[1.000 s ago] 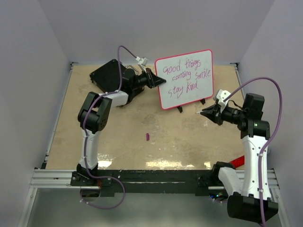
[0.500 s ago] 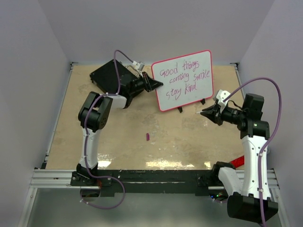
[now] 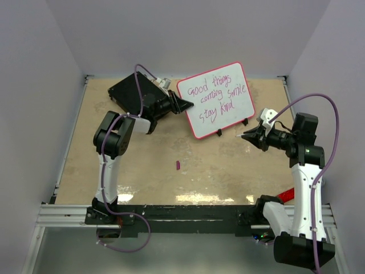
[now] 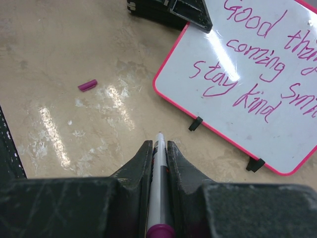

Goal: Write a sentence on the whiteboard
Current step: Put down the whiteboard on the whiteboard stand, then pick up the pen cap from the center of the board.

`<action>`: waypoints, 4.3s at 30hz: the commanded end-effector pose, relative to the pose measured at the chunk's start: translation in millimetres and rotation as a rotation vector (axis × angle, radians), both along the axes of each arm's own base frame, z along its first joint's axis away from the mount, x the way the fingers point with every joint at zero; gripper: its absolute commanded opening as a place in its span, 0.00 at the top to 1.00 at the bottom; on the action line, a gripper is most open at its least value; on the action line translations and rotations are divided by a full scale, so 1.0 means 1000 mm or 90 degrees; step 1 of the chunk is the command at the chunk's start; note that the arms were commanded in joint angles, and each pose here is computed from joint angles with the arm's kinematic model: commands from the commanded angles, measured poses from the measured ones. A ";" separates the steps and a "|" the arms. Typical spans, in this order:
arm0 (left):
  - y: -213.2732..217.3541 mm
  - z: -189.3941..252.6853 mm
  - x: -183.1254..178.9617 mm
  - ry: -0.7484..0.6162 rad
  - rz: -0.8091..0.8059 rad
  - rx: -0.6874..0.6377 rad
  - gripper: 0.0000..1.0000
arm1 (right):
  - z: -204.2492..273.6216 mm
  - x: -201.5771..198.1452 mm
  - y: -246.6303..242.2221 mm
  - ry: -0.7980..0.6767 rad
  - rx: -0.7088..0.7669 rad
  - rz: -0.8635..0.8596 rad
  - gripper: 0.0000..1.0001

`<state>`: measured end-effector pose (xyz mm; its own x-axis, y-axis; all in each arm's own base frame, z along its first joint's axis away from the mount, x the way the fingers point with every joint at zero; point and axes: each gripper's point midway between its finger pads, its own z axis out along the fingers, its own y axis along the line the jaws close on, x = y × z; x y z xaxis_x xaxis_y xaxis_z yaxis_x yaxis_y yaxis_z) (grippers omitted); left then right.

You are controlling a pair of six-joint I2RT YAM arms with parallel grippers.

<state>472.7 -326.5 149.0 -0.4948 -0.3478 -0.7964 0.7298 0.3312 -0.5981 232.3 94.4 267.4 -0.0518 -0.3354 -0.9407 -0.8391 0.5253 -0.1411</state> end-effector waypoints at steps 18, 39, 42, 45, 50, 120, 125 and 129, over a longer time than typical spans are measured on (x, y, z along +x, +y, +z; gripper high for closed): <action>0.017 0.033 0.010 -0.098 0.066 0.014 0.01 | 0.004 0.002 0.000 -0.014 0.003 -0.003 1.00; 0.106 0.042 -0.063 0.013 0.265 0.092 0.00 | -0.013 0.016 -0.007 -0.005 -0.001 -0.022 1.00; 0.112 0.027 -0.086 0.122 0.257 0.133 0.00 | -0.017 0.019 -0.007 -0.007 0.005 -0.025 1.00; 0.105 0.021 -0.131 0.144 0.176 0.143 0.00 | -0.020 0.020 -0.006 -0.006 0.007 -0.023 1.00; 0.102 -0.002 -0.192 0.187 0.206 0.335 0.01 | -0.021 0.018 -0.006 -0.009 0.007 -0.023 1.00; 0.068 -0.162 -0.248 0.331 0.032 0.798 0.69 | -0.016 0.007 -0.004 -0.035 -0.004 -0.013 1.00; 0.075 -0.167 -0.250 0.337 0.036 0.797 0.90 | -0.017 0.008 -0.004 -0.032 -0.003 -0.015 1.00; 0.073 -0.155 -0.244 0.298 0.031 0.789 0.99 | -0.018 0.009 -0.004 -0.028 -0.003 -0.013 1.00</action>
